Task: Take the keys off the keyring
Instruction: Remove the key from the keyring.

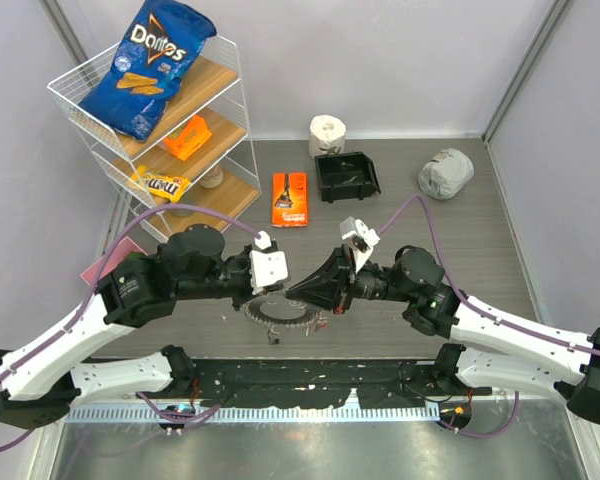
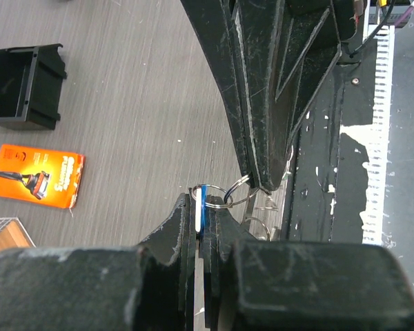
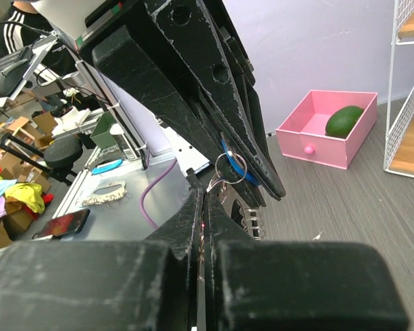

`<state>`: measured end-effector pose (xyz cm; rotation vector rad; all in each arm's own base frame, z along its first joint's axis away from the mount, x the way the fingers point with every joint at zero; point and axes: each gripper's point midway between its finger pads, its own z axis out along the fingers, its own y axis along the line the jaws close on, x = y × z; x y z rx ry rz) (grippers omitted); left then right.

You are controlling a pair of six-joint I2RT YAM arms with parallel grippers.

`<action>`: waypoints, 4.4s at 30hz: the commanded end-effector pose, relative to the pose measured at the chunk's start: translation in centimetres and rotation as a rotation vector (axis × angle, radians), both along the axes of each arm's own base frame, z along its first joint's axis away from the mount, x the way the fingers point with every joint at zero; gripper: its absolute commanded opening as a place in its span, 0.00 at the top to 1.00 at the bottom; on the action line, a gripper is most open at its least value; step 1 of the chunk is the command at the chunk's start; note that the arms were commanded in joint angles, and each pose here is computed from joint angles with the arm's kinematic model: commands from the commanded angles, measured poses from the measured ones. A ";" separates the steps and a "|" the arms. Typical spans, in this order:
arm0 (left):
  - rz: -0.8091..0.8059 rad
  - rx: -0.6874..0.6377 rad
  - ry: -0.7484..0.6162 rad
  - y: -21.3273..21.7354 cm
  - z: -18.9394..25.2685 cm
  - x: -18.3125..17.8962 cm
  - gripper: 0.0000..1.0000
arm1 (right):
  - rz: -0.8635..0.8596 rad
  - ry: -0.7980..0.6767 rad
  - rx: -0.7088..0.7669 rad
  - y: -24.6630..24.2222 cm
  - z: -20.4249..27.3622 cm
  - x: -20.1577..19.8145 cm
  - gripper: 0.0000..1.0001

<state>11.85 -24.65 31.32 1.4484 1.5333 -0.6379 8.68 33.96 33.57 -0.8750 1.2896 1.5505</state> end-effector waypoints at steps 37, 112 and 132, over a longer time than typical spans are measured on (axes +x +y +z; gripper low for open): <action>-0.026 -0.153 -0.061 -0.1 3.8 -0.5 1.00 | -0.006 -0.379 -0.032 -2.1 0.5 -1.3 0.60; -0.047 -0.140 0.039 -1.3 0.1 -1.7 1.00 | -0.191 -0.417 0.162 -2.5 6.3 0.2 0.95; 0.029 -0.120 -0.016 -1.3 0.9 0.2 1.00 | 0.002 -0.151 0.167 -1.8 5.6 -2.7 0.95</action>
